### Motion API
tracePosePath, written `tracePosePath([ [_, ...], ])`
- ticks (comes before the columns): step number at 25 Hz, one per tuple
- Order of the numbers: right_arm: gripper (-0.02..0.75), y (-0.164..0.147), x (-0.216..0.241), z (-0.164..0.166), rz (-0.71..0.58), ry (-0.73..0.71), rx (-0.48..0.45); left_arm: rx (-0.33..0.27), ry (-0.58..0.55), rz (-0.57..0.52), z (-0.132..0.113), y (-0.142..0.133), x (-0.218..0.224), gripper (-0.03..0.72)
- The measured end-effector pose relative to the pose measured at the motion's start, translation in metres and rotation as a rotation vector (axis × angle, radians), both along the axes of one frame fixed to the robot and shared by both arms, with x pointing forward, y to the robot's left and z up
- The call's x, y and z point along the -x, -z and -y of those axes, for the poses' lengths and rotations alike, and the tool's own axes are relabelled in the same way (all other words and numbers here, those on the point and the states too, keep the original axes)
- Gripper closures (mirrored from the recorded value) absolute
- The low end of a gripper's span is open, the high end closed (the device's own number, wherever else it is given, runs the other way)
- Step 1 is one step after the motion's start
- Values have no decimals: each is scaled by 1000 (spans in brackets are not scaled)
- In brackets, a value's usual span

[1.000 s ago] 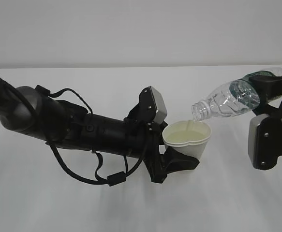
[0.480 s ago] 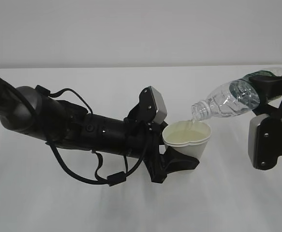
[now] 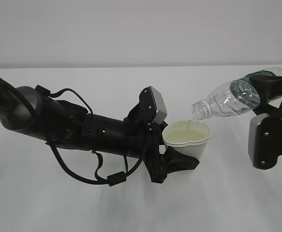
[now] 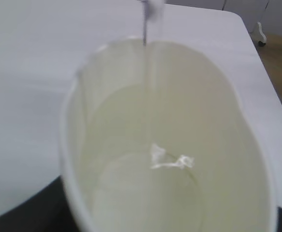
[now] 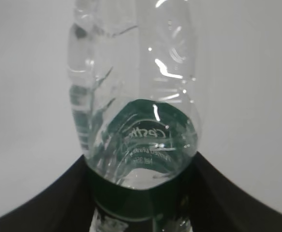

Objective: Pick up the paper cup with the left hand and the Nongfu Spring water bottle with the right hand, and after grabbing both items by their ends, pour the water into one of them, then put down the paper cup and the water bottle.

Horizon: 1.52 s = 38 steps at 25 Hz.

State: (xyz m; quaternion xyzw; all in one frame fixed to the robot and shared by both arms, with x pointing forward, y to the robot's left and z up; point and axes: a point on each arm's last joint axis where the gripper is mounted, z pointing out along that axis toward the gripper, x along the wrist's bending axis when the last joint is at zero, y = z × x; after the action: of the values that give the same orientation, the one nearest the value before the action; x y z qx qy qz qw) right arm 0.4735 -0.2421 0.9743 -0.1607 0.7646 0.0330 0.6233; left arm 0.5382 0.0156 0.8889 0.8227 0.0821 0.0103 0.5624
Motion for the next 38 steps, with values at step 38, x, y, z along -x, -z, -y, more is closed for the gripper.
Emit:
tracePosePath([
  [38,338,0,0,0,3,-6,5,-1,-1,0,0,0,0,246],
])
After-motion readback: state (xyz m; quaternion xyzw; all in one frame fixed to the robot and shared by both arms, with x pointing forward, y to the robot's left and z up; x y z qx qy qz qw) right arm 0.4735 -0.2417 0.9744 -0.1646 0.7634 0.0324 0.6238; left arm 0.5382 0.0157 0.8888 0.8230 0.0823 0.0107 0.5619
